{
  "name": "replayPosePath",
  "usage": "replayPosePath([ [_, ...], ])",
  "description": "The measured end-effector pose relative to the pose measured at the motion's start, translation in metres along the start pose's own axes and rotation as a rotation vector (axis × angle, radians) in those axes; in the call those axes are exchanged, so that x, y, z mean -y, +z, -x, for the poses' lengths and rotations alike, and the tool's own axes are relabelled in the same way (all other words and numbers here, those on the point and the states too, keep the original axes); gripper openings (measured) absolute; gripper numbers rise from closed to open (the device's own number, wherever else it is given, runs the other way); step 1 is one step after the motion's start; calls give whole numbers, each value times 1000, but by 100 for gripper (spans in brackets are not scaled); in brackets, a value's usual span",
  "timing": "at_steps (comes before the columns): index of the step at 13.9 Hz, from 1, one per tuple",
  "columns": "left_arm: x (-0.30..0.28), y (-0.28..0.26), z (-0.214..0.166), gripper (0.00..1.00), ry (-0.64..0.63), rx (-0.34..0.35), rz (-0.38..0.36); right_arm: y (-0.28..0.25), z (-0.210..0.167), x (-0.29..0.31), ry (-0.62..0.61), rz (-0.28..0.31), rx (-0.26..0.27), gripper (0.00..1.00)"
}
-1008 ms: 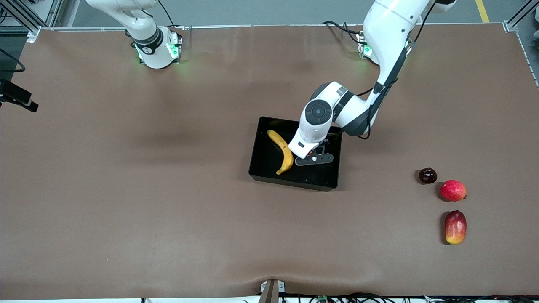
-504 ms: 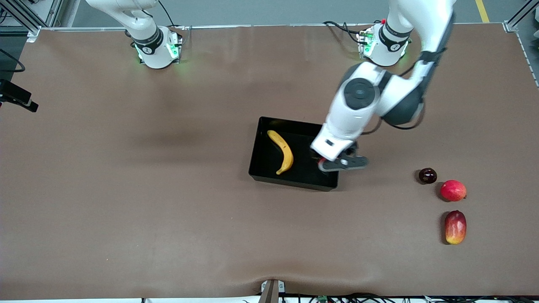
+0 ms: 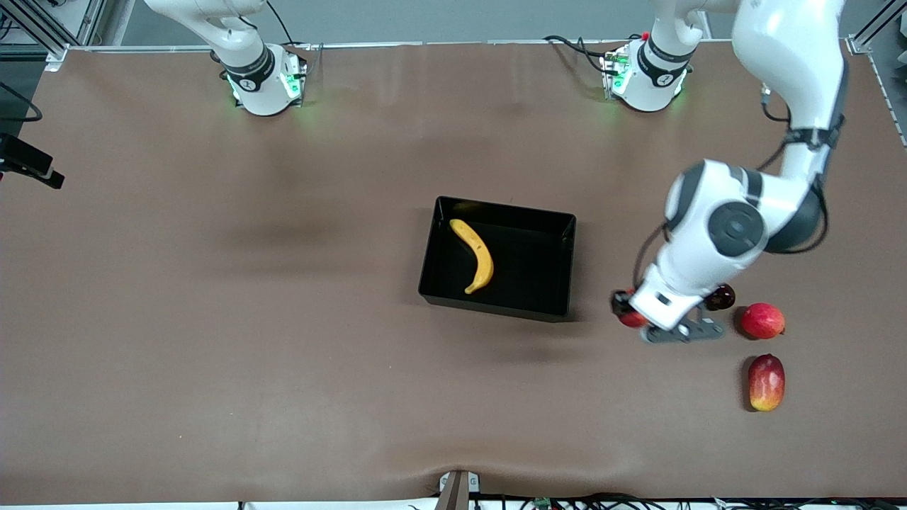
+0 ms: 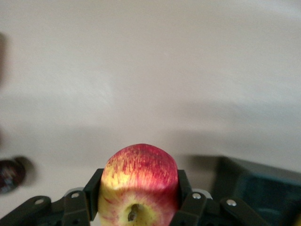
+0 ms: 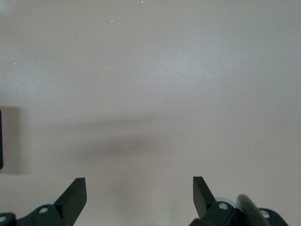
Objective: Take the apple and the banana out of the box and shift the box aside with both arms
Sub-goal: 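Carry the apple beside the plum and mango and release it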
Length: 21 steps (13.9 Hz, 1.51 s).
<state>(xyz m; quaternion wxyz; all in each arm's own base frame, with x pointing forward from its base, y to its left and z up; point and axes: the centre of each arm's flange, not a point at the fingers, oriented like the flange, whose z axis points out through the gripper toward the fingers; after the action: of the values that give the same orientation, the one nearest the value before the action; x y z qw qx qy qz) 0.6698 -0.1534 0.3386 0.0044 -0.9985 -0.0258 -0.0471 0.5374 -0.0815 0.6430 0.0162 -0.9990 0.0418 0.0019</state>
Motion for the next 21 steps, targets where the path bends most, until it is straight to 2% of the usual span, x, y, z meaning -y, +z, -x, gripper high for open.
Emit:
replayPosePath([
  [4, 77, 64, -29, 64, 32, -58, -43, 0, 0, 0, 0, 0, 0, 100],
  [8, 140, 105, -37, 64, 51, -61, -40, 0, 0, 0, 0, 0, 0, 100],
  [13, 152, 129, -37, 65, 49, -74, -36, 0, 0, 0, 0, 0, 0, 100],
  [14, 155, 129, -38, 69, 48, -76, -39, 0, 0, 0, 0, 0, 0, 100],
  [17, 162, 116, -45, 99, 74, -101, -45, 0, 0, 0, 0, 0, 0, 100],
  [19, 156, 98, -48, 100, 93, -95, -48, 0, 0, 0, 0, 0, 0, 100],
  [21, 131, 65, -46, 100, 118, -60, -36, 0, 0, 0, 1, 0, 1, 100],
])
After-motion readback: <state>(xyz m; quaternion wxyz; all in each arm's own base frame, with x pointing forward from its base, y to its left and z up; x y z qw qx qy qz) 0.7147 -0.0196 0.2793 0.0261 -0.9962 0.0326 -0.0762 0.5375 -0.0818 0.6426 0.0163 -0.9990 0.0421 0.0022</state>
